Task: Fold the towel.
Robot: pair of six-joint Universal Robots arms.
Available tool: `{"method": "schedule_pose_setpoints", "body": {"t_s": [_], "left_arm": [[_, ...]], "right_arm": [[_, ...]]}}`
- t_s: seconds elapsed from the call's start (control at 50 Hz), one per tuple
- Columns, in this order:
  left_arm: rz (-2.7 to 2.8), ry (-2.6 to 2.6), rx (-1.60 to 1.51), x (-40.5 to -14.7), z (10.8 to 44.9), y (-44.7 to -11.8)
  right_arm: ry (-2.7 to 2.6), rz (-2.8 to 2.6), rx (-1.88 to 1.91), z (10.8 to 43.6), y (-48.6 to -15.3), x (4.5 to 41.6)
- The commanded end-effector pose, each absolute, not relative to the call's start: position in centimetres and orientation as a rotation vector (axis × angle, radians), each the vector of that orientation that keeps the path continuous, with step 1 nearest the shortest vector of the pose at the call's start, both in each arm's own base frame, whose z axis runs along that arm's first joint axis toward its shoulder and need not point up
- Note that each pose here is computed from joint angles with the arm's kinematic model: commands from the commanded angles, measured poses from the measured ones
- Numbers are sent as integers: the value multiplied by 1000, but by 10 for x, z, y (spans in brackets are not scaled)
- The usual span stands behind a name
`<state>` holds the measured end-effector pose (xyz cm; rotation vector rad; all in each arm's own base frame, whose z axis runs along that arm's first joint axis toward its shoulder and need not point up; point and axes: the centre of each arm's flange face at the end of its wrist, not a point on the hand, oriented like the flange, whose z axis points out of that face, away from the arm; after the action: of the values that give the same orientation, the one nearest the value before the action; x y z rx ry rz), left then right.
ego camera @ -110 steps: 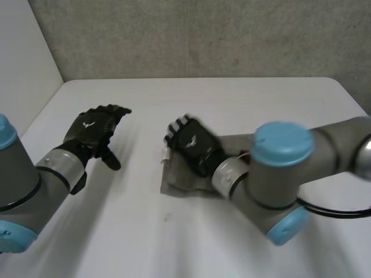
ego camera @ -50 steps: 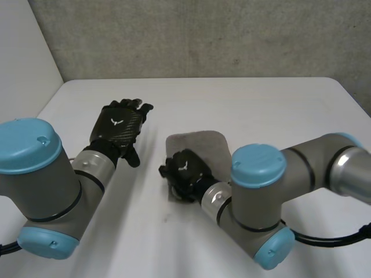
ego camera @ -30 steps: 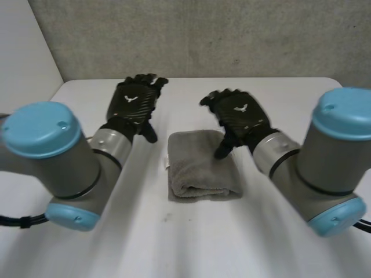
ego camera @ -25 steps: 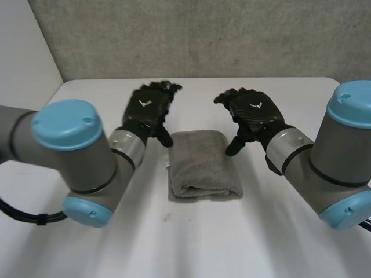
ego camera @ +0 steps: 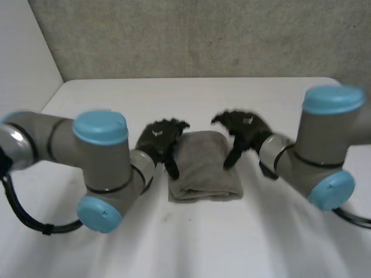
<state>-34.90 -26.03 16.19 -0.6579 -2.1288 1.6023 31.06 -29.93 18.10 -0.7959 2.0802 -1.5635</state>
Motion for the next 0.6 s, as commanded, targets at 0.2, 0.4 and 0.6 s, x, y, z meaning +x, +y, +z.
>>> {"method": "schedule_pose_setpoints", "body": {"t_s": [0.2, 0.4, 0.6], "left_arm": [[2039, -1936, -338, -248, 362, -257], [2050, -1974, -311, -227, 380, -241], [2037, -1980, -317, -228, 376, -240]], "right_arm": [[1950, -2169, -397, 356, -291, 224], [1998, -2153, -412, 355, -284, 221], [1998, -2141, -451, 355, -280, 223]]}}
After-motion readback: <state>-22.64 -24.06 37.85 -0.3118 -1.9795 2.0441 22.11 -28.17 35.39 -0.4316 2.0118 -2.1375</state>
